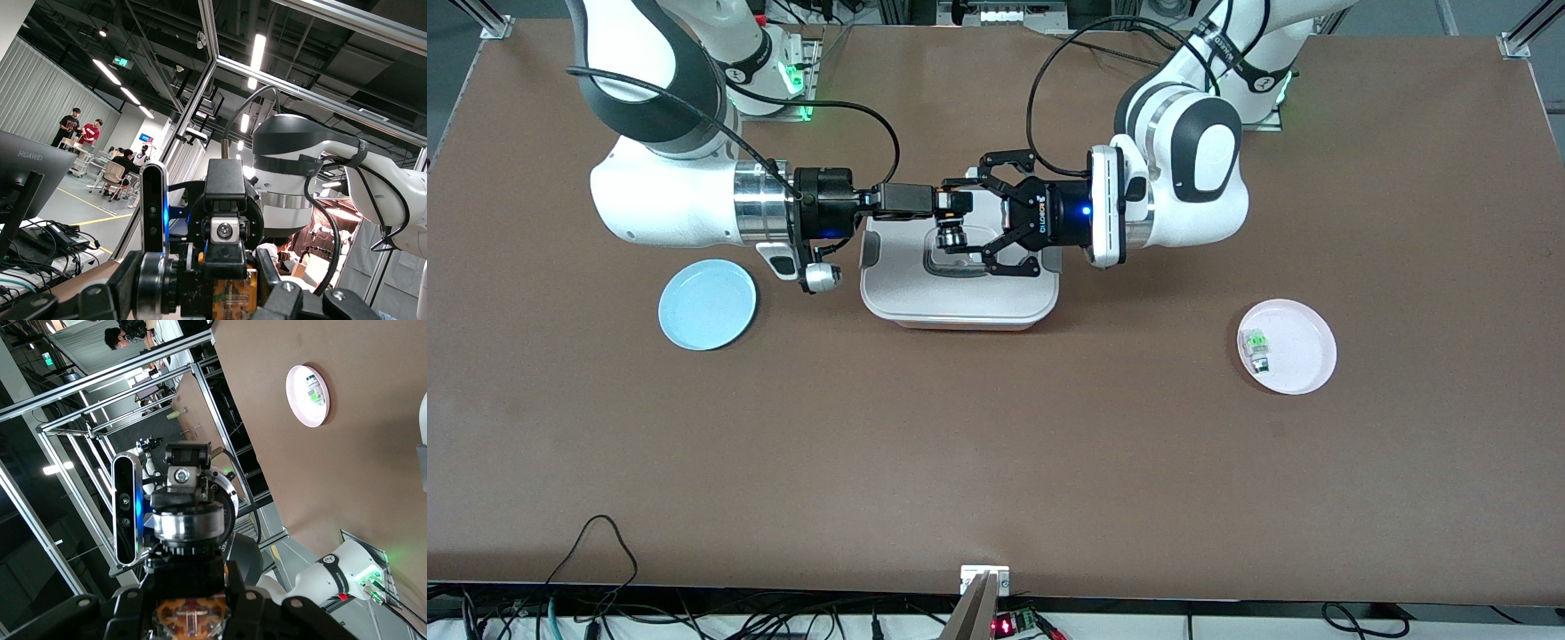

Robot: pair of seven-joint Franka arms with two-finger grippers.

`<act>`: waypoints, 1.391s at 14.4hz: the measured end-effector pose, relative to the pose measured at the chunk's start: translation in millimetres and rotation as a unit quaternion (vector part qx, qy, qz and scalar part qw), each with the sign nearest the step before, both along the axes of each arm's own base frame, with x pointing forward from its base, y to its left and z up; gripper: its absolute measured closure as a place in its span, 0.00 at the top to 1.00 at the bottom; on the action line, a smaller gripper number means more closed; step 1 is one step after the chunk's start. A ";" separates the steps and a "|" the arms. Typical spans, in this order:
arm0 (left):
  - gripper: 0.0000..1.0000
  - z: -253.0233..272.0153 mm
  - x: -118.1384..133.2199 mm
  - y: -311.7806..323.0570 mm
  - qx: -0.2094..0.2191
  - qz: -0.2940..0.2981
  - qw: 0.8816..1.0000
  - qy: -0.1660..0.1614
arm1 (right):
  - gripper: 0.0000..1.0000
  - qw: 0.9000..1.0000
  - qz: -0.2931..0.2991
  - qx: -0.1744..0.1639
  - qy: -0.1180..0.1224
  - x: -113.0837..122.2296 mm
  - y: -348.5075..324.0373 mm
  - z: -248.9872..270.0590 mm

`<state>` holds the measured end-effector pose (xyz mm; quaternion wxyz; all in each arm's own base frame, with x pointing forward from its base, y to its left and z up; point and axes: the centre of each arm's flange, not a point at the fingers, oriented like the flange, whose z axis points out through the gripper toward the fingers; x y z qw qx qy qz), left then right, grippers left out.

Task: Transfer orange switch to right arm and place
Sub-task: 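Grasp the switch with the right gripper while the left gripper holds, then move the switch over the blue plate while the left gripper withdraws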

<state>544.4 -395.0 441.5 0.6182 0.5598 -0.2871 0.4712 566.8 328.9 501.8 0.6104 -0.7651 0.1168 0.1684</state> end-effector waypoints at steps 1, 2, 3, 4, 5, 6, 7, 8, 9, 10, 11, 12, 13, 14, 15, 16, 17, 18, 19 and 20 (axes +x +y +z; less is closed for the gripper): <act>0.72 0.0 0.0 0.0 0.000 0.000 1.000 0.000 | 0.41 1.000 0.000 0.000 0.000 0.0 0.0 0.0; 0.72 0.1 0.0 0.0 0.000 0.000 1.000 0.000 | 0.41 1.000 0.000 0.000 0.000 0.0 0.0 0.1; 0.72 0.1 0.0 0.0 0.000 -0.001 1.000 0.003 | 0.41 1.000 0.000 0.000 0.000 0.0 0.0 0.1; 0.72 0.4 -0.1 0.0 -0.002 -0.002 1.000 0.010 | 0.41 1.000 -0.001 0.000 0.002 0.0 0.1 0.2; 0.76 1.6 -0.2 -0.2 -0.005 -0.006 1.000 0.025 | 0.41 1.000 -0.001 0.001 0.003 -0.1 0.3 0.7; 0.86 4.7 -0.5 -0.5 -0.008 -0.009 0.999 0.039 | 0.41 1.000 -0.001 0.001 0.003 0.1 0.1 0.7; 0.95 8.4 -0.9 0.0 -0.010 -0.011 0.999 0.044 | 0.41 1.000 -0.001 0.001 0.003 0.2 -0.1 0.8; 1.00 11.7 0.0 2.3 -0.009 -0.008 0.999 0.045 | 0.41 1.000 -0.001 0.001 0.003 0.3 -0.1 0.7; 1.00 14.2 3.0 8.1 -0.004 -0.003 0.999 0.041 | 0.41 1.000 -0.001 0.000 0.002 0.3 -0.2 0.7; 1.00 14.6 9.2 19.3 0.007 0.004 0.999 0.035 | 0.41 1.000 -0.001 -0.001 0.001 0.5 -0.7 0.5; 1.00 12.1 19.3 37.6 0.026 0.011 0.999 0.025 | 0.41 1.000 0.001 -0.009 -0.004 1.0 -2.3 -0.5; 1.00 7.6 33.6 65.5 0.053 0.021 0.998 0.011 | 0.41 0.999 0.009 -0.030 -0.015 1.1 -4.9 -2.9; 1.00 3.4 51.0 102.8 0.082 0.035 0.996 -0.005 | 0.41 0.998 0.020 -0.058 -0.030 1.1 -7.7 -5.3; 1.00 1.5 67.0 143.0 0.106 0.048 0.993 -0.019 | 0.41 0.995 0.033 -0.088 -0.046 1.0 -10.3 -7.0; 1.00 2.7 79.3 183.1 0.122 0.051 0.991 -0.037 | 0.41 0.989 0.050 -0.124 -0.067 0.5 -13.0 -9.4; 1.00 4.3 85.7 216.5 0.134 0.044 0.989 -0.052 | 0.41 0.980 0.069 -0.163 -0.089 -0.3 -15.9 -12.3; 1.00 4.1 88.8 250.5 0.151 0.032 0.986 -0.067 | 0.41 0.967 0.095 -0.204 -0.117 -1.4 -19.5 -15.9; 1.00 1.3 89.1 286.4 0.174 0.016 0.981 -0.078 | 0.41 0.950 0.128 -0.242 -0.148 -3.1 -23.2 -19.8; 1.00 -3.5 87.6 325.5 0.202 0.004 0.976 -0.083 | 0.41 0.930 0.166 -0.272 -0.182 -5.2 -27.2 -24.3; 1.00 -7.9 85.1 367.7 0.228 0.005 0.970 -0.080 | 0.41 0.907 0.207 -0.296 -0.215 -7.1 -31.7 -29.4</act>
